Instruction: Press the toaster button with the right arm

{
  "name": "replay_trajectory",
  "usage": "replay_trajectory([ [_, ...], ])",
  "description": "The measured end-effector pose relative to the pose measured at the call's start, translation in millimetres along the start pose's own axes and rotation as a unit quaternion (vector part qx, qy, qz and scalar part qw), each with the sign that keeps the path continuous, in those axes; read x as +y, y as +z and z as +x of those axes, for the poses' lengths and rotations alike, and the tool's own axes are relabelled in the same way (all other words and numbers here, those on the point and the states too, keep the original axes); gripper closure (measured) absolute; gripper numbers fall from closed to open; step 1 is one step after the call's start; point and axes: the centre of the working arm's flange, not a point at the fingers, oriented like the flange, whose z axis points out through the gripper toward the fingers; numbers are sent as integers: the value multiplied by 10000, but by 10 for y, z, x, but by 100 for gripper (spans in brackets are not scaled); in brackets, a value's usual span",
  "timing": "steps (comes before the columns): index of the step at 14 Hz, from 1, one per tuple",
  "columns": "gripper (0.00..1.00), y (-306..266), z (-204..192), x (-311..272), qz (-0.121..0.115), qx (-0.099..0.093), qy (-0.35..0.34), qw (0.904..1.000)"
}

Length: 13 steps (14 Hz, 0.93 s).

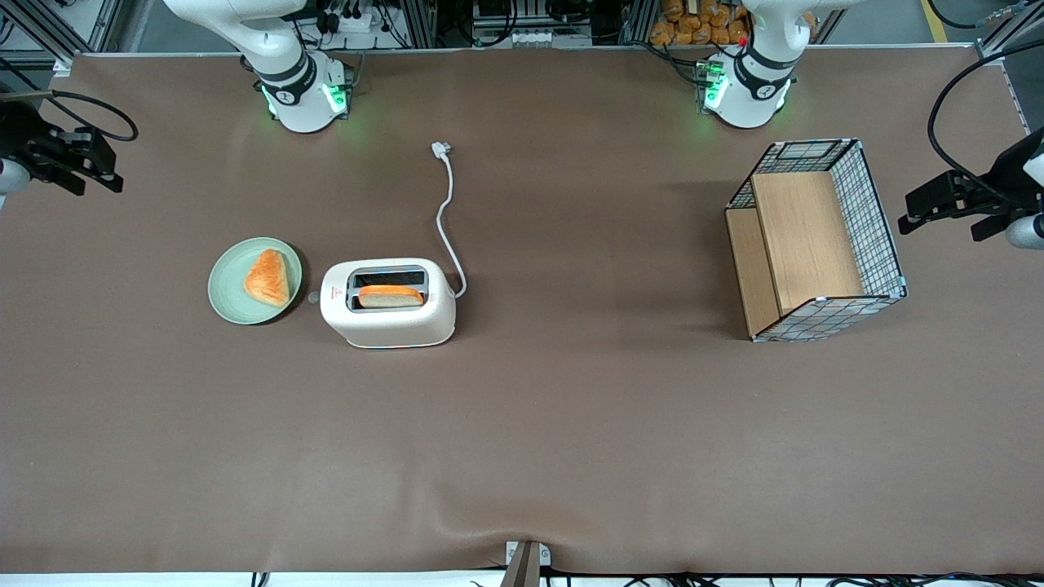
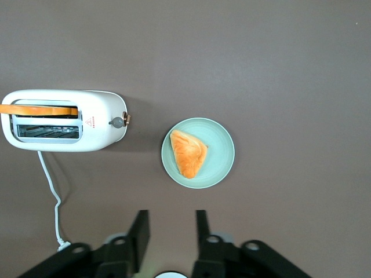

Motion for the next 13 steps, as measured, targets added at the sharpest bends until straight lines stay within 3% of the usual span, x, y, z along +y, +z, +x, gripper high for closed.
replay_trajectory([
  [3,96,31,23,-1,1,-26,0,10000],
  [4,99,44,32,-1,1,-38,0,10000],
  [6,99,82,59,-11,46,-71,-3,10000],
  [13,99,503,332,-159,835,-373,-1,9958],
])
